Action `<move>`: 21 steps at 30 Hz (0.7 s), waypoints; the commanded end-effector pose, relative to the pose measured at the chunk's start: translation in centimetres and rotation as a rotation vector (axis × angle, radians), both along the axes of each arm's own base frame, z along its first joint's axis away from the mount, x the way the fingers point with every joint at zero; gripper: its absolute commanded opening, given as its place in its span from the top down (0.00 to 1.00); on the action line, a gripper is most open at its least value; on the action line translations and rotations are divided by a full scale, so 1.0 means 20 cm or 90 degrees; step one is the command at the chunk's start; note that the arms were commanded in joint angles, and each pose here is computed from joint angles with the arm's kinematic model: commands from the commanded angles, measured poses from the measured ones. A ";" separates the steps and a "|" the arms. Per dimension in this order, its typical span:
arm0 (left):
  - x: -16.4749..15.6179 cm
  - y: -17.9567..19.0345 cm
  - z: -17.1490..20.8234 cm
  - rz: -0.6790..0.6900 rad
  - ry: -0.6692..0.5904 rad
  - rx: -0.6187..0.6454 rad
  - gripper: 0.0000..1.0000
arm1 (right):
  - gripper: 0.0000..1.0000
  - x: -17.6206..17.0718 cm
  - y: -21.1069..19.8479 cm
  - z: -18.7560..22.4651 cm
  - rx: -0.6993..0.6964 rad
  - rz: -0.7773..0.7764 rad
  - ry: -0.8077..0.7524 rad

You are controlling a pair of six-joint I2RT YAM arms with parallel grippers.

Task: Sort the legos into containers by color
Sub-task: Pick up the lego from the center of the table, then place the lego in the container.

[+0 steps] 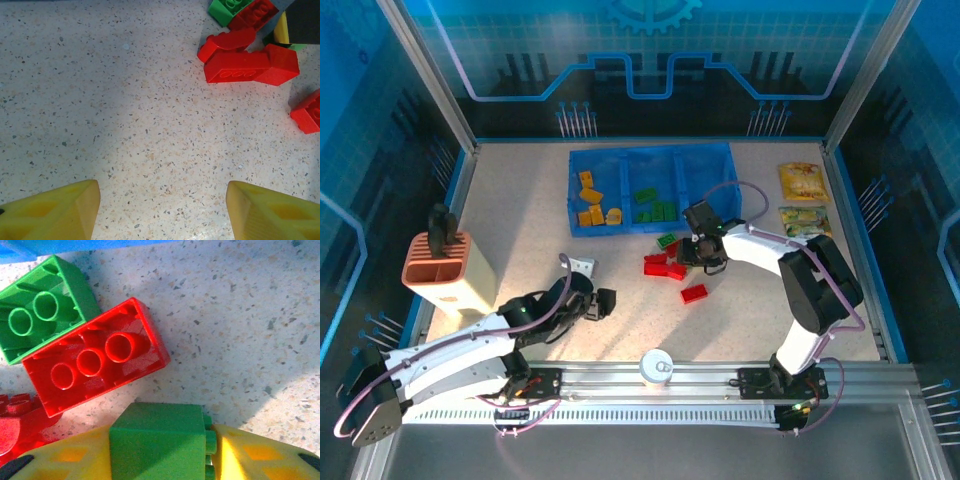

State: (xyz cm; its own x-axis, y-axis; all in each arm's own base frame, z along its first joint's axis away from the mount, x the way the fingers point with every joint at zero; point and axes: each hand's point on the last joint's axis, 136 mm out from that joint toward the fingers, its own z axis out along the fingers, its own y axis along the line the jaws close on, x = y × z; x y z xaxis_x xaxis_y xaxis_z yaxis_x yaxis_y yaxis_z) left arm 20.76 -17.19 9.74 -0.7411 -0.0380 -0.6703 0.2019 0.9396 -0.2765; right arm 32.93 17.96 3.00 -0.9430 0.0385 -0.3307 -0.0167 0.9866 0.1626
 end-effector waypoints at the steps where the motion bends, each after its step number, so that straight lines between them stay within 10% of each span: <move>1: 0.00 0.02 -0.01 0.015 -0.003 0.007 0.32 | 0.49 0.00 -0.02 -0.02 -0.023 -0.013 0.011; 7: 0.00 0.04 0.00 0.017 -0.004 0.012 0.32 | 0.66 -0.02 -0.01 0.12 -0.043 -0.005 -0.031; 21: -0.08 0.00 -0.05 -0.016 0.016 0.020 0.33 | 0.61 0.39 0.30 0.62 0.002 0.072 -0.143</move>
